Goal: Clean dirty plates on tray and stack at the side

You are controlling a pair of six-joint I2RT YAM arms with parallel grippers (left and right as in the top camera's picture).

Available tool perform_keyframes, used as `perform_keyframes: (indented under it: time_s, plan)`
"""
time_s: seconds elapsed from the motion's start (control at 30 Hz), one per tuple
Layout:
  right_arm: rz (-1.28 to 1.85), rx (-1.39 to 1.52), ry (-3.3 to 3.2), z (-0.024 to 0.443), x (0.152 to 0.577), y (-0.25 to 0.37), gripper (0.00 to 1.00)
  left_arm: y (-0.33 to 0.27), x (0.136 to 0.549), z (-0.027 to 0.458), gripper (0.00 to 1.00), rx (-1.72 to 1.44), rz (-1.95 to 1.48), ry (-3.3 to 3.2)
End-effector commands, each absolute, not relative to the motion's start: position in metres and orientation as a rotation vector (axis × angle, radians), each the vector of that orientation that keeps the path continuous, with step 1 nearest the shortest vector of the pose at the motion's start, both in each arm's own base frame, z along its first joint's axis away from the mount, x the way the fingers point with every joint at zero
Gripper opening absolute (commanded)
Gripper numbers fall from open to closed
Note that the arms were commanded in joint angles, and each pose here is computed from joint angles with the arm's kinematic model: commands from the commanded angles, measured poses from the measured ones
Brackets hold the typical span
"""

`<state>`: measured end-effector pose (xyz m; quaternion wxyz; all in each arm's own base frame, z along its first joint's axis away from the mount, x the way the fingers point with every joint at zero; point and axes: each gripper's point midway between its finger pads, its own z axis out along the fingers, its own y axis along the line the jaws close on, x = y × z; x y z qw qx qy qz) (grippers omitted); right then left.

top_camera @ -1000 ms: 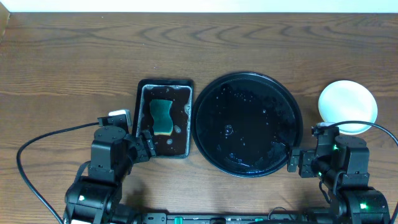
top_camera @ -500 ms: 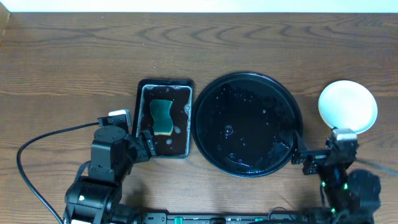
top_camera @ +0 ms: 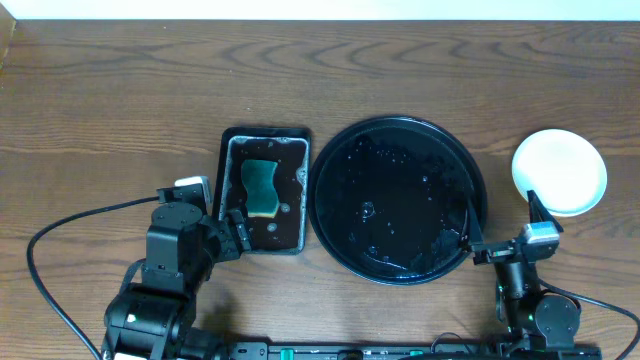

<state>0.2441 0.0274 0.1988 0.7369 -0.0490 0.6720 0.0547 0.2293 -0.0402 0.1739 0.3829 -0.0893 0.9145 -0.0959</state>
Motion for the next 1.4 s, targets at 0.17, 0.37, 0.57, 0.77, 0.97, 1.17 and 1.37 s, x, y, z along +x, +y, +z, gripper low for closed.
perform_keyframes:
  time_s: [0.17,0.37,0.57,0.77,0.97,1.17,1.37]
  plan:
    - [0.150,-0.143,1.630,0.159,0.243,0.035,0.99,-0.036,0.229,0.171,0.84,-0.236,-0.218,2.334]
    - [0.155,-0.135,1.630,0.160,0.243,0.035,0.99,-0.036,0.229,0.171,0.84,-0.236,-0.218,2.334]
    - [0.155,-0.135,1.630,0.160,0.243,0.035,0.99,-0.036,0.229,0.171,0.84,-0.236,-0.218,2.334]
    - [0.156,-0.135,1.630,0.160,0.243,0.035,0.99,-0.036,0.229,0.171,0.84,-0.236,-0.218,2.334]
    - [0.155,-0.135,1.630,0.160,0.243,0.035,0.99,-0.036,0.229,0.171,0.84,-0.236,-0.218,2.334]
    - [0.156,-0.135,1.630,0.159,0.243,0.035,0.99,-0.036,0.229,0.171,0.84,-0.236,-0.218,2.334]
    - [0.156,-0.135,1.630,0.159,0.243,0.035,0.99,-0.037,0.229,0.172,0.84,-0.232,-0.222,2.328]
